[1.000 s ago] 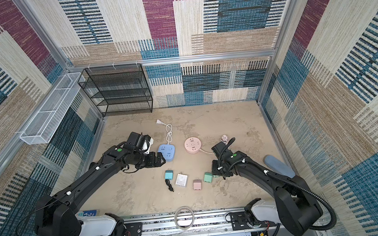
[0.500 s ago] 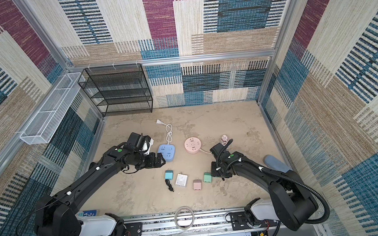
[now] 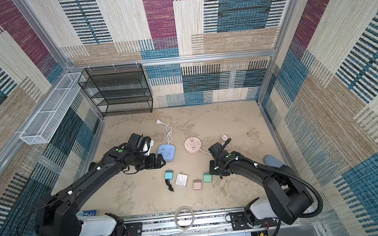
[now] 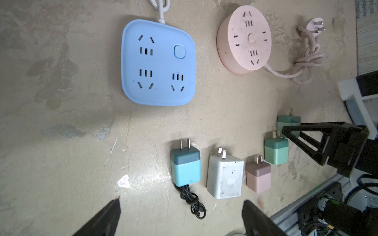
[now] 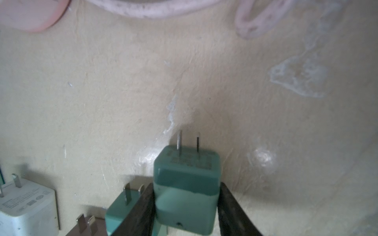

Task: Insert plugs into power strip
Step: Pick up the plug from the center of the table.

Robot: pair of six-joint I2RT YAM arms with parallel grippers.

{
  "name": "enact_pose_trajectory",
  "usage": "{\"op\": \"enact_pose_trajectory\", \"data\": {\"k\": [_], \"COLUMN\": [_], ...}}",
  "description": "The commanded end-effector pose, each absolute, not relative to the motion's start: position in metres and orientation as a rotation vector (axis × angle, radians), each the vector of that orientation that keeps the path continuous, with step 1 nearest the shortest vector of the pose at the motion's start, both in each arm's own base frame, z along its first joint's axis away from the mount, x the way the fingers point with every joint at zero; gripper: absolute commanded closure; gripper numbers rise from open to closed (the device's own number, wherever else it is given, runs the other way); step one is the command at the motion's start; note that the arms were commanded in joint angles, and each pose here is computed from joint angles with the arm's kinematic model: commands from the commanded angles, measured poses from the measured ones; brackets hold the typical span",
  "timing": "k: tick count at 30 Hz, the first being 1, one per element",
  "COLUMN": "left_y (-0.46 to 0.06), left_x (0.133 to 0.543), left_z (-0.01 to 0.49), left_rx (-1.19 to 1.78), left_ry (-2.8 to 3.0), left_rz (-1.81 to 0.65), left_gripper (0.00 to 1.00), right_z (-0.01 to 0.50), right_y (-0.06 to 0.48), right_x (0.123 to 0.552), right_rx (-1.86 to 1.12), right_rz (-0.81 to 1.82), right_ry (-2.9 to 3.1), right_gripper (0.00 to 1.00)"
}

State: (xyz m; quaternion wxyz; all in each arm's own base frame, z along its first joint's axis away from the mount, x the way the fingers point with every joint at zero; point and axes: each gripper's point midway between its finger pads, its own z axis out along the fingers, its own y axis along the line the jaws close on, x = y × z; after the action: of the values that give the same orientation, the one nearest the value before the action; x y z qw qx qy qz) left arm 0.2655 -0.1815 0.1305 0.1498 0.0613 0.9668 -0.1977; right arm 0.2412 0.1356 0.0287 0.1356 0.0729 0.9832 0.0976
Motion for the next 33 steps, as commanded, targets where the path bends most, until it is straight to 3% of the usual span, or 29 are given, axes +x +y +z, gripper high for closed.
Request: {"op": "enact_pose_trajectory", "data": {"k": [1, 7, 13, 18, 22, 33], "left_y": [-0.185, -0.188, -0.190, -0.193, -0.197, -0.217], "left_x": [0.269, 0.271, 0.273, 0.275, 0.277, 0.274], "left_z": [0.130, 0.130, 0.130, 0.131, 0.136, 0.170], "left_rx": [0.182, 0.190, 0.190, 0.173, 0.156, 0.151], "left_ry": [2.766, 2.765, 2.762, 2.746, 2.727, 2.666], "left_rz": [-0.584, -0.595, -0.605, -0.634, -0.673, -0.854], "left_gripper": [0.03, 0.03, 0.04, 0.09, 0.11, 0.15], "right_z": [0.024, 0.024, 0.027, 0.036, 0.049, 0.109], "right_y": [0.130, 0.132, 0.133, 0.132, 0.131, 0.174], "right_x": [0.240, 0.244, 0.248, 0.253, 0.262, 0.276], "right_rx": [0.220, 0.223, 0.221, 0.210, 0.195, -0.081], "right_rz": [0.236, 0.242, 0.240, 0.219, 0.200, 0.472], "right_ry": [2.854, 2.845, 2.837, 2.818, 2.786, 2.686], "right_gripper": [0.50, 0.49, 0.56, 0.72, 0.99, 1.00]}}
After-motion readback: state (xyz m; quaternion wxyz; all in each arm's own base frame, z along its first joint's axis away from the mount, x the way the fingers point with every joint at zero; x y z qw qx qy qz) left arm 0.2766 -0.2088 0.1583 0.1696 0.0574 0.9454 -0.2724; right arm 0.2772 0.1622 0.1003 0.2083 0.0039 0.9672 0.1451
